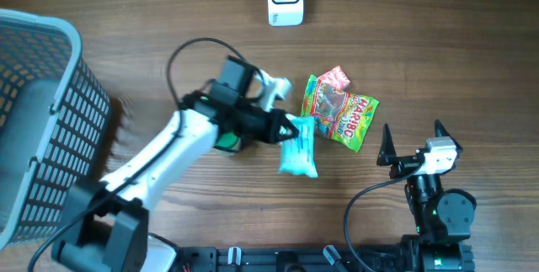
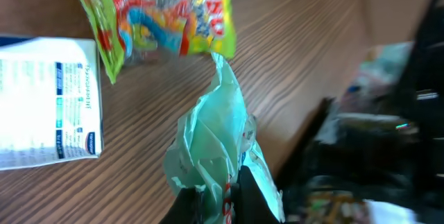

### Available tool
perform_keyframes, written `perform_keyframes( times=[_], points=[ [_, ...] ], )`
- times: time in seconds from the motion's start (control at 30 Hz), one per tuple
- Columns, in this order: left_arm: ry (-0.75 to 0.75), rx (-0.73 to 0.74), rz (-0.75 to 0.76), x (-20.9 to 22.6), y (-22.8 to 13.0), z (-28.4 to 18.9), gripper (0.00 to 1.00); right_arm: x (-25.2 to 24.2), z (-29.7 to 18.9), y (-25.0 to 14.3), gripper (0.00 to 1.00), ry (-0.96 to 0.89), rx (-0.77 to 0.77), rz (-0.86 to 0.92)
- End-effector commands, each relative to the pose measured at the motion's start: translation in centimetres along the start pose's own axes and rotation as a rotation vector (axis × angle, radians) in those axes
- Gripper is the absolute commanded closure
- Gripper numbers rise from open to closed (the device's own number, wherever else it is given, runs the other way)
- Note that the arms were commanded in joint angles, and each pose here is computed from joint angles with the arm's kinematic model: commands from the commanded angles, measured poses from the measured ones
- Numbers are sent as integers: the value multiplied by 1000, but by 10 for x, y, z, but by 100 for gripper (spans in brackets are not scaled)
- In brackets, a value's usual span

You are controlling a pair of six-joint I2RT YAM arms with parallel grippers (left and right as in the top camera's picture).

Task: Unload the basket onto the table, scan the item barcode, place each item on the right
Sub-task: 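Carry the wipes pack out and lower it beside the green jar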

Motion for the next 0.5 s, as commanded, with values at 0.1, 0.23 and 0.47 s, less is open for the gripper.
perform_keyframes(
  times=[0.1,0.23,0.47],
  points=[
    [469,-100,-72,13,-8,39,96,1,0,1,0,4,-5,-5],
    [683,-225,-78,11,-12,50,96,1,0,1,0,4,-5,-5],
    [776,-232,75,-1,-20,55,96,1,0,1,0,4,-5,-5]
  ],
)
Point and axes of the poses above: each gripper's point midway between its finger pads, its own z axis out along the fingers, its own x axis along the line the jaws close on, y = z × x, the point moved 10 cm from there along -z, back along the fingers, and after that the axes turned 7 degrees about -z, right-handed, at the moved point
